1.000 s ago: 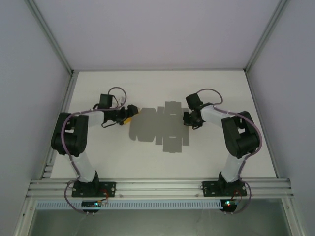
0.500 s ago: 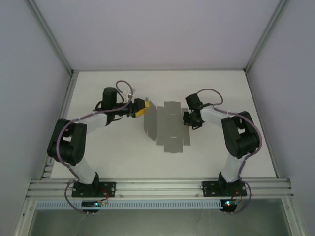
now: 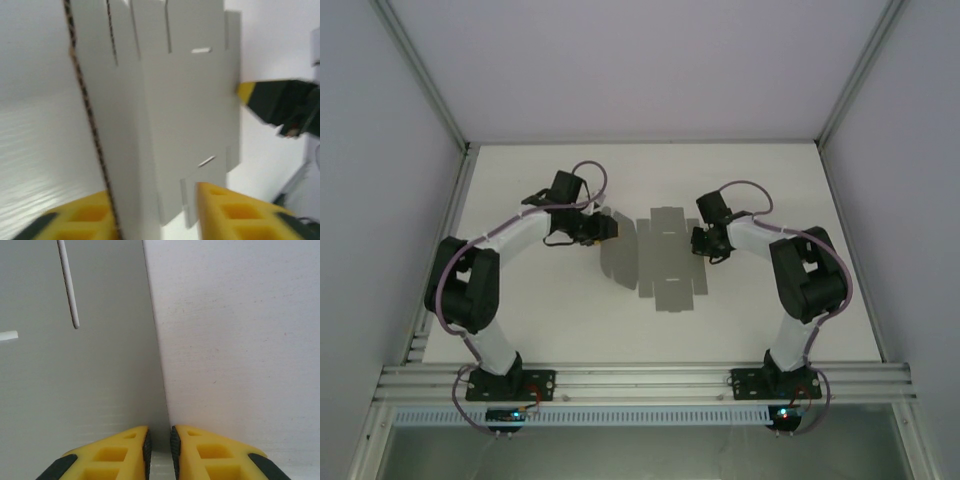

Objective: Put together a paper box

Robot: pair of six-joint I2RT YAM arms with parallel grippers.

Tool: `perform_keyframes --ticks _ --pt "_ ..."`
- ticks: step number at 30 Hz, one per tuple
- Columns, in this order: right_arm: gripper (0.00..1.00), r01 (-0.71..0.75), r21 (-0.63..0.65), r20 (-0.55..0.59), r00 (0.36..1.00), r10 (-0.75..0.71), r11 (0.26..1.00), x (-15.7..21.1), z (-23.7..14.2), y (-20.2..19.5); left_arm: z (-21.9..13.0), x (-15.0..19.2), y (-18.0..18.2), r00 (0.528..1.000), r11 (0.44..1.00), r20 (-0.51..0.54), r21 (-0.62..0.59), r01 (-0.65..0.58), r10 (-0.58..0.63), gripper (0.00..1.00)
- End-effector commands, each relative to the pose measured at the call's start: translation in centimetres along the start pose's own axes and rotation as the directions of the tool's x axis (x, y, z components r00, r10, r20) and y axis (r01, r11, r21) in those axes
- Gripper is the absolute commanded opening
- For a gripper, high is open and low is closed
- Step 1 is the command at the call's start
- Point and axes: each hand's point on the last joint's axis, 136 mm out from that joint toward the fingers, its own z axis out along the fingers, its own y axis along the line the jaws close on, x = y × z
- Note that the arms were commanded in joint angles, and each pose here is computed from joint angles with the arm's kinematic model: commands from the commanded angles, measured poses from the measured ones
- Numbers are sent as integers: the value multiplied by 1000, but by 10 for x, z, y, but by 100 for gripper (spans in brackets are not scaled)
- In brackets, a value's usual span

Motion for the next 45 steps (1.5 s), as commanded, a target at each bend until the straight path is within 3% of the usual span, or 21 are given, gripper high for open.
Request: perform_keyframes --ticks 1,4,9,13,15,18,22,28,32,36,39,41,42,43,45 --pt "23 11 0 -132 991 -11 1000 44 33 -3 1 12 12 999 997 -33 -82 4 -6 16" --pt "25 18 -45 -91 996 -22 999 30 16 -1 -6 4 4 999 998 6 -59 -32 32 0" --pt "42 76 -250 111 993 -49 965 -17 -57 12 -40 -19 -40 977 972 161 167 -165 139 0" --pt "69 211 -430 287 954 -89 878 -42 -129 30 -89 -30 -88 916 845 343 409 -345 208 0" --pt "83 267 -484 362 928 -88 833 -49 -157 34 -110 -27 -102 882 788 406 451 -420 238 0" --pt "92 324 -535 459 887 -53 780 -57 -194 29 -137 -21 -115 833 727 481 464 -505 272 0" --pt "96 358 -587 521 853 1 726 -61 -216 15 -167 -5 -134 763 644 580 473 -601 286 0" --pt "79 462 -663 567 824 -7 589 -56 -236 26 -172 2 -132 745 662 597 434 -612 298 0" --pt "48 438 -706 537 843 18 557 -58 -234 26 -169 -1 -131 759 666 586 449 -595 283 0" --pt "26 483 -730 560 829 17 484 -55 -244 31 -165 -6 -128 768 677 580 452 -581 272 0" --pt "0 491 -723 569 822 16 485 -54 -245 30 -162 -11 -122 773 703 581 437 -561 255 0" --pt "0 497 -701 590 807 25 512 -58 -246 28 -159 -15 -116 780 725 578 429 -539 238 2" --pt "0 506 -690 598 802 13 517 -57 -246 30 -156 -17 -112 786 744 574 416 -522 230 19" --pt "0 512 -680 602 798 2 525 -56 -245 32 -151 -20 -104 796 777 565 393 -491 217 50" --pt "0 501 -643 595 803 -34 579 -54 -235 32 -139 -28 -77 815 871 546 287 -398 193 77"
